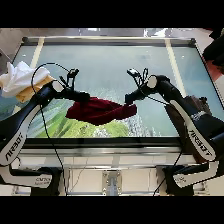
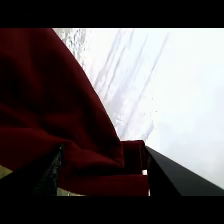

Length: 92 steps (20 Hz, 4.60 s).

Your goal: Fold the shirts.

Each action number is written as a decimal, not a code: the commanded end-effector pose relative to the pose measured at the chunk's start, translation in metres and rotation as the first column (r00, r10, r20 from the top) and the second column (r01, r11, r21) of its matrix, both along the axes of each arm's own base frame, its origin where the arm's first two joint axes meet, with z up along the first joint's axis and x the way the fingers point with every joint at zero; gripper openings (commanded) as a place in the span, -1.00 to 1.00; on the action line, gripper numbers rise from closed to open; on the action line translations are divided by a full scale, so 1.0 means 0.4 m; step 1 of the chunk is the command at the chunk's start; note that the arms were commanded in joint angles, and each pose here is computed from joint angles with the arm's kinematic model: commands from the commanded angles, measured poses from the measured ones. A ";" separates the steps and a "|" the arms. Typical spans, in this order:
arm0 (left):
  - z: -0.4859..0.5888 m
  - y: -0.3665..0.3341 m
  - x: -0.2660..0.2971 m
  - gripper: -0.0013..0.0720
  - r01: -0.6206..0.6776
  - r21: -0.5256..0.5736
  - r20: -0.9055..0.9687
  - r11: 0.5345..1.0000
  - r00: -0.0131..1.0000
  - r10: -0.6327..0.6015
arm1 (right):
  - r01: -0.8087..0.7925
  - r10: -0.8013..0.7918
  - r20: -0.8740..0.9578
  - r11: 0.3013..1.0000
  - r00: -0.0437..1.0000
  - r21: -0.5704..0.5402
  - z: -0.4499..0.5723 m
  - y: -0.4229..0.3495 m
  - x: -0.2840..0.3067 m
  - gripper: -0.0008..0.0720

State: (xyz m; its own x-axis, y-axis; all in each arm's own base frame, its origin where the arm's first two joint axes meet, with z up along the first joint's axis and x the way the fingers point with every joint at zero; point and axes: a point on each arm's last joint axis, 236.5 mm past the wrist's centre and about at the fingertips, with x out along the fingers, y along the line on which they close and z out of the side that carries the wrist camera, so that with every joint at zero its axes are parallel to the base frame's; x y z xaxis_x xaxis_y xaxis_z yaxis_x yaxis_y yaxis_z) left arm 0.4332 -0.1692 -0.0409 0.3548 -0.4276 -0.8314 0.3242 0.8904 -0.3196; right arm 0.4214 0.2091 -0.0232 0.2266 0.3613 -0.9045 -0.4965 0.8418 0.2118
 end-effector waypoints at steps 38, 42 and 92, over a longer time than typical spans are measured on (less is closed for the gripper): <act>1.115 0.264 -0.445 -0.92 -0.183 -0.120 0.870 0.976 0.454 0.192 | -0.122 0.050 0.683 0.991 0.728 0.057 1.034 -0.189 -0.480 -0.96; 1.167 0.284 -0.553 -0.93 -0.195 -0.156 0.900 0.968 0.376 0.221 | -0.083 0.002 0.740 0.994 0.673 0.073 1.110 -0.221 -0.500 -0.96; -0.098 0.383 -0.430 0.64 -0.781 -0.115 -0.358 0.614 0.609 0.708 | 0.599 -0.465 -0.473 0.781 0.748 0.178 -0.094 -0.434 -0.234 0.27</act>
State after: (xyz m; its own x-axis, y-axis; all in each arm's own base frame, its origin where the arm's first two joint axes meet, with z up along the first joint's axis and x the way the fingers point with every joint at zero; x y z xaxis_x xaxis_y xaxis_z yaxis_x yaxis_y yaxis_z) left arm 0.2638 0.0010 -0.0649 0.4846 -0.2345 -0.8427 -0.5539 0.6634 -0.5031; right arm 0.3397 0.0300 -0.0416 0.1980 0.5609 -0.8039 0.1970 0.7806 0.5932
